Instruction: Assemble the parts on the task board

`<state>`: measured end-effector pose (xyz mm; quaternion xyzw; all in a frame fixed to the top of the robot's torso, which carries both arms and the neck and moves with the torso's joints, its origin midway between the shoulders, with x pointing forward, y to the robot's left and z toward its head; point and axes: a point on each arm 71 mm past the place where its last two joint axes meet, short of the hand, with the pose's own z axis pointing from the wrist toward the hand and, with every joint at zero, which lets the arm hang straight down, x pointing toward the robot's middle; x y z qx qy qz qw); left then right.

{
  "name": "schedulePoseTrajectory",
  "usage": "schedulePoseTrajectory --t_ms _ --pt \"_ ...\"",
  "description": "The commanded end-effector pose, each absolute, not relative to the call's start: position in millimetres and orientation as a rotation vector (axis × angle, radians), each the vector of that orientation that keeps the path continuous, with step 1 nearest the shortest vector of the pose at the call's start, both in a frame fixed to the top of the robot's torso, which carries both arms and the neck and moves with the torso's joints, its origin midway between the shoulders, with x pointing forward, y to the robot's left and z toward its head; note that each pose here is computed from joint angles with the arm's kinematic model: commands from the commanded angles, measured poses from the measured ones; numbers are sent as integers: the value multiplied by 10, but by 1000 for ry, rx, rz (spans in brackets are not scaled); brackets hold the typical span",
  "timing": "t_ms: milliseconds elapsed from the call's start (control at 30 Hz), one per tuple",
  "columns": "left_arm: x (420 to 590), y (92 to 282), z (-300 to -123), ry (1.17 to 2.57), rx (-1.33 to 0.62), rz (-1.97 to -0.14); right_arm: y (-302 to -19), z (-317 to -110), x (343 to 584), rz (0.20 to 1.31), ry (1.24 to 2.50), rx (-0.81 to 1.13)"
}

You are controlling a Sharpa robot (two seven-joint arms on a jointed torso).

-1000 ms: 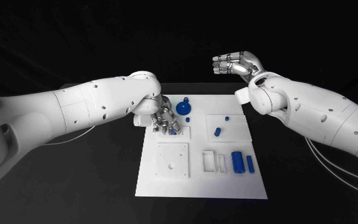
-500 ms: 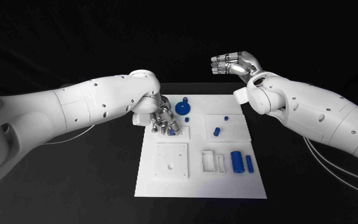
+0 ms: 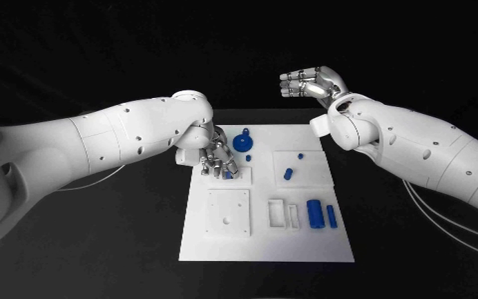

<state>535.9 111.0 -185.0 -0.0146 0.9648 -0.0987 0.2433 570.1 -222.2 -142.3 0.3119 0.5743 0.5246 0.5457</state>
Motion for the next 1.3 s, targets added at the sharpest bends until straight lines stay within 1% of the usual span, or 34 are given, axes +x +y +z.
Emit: schedulePoseTrajectory --t_ms 33,400,867,1300 --pt "5378 1106 -1838 2600 -53 -246 -2202 -1420 5695 1258 1370 725" --pt "5396 1081 -1822 2547 -52 -227 -2204 -1418 5691 1258 1370 725" --pt "5390 1060 -1834 2556 -22 -216 -2207 -1418 5689 1258 1372 725" --pt "5414 1055 -1826 2498 -63 -236 -2200 -1422 5684 1261 1376 725"
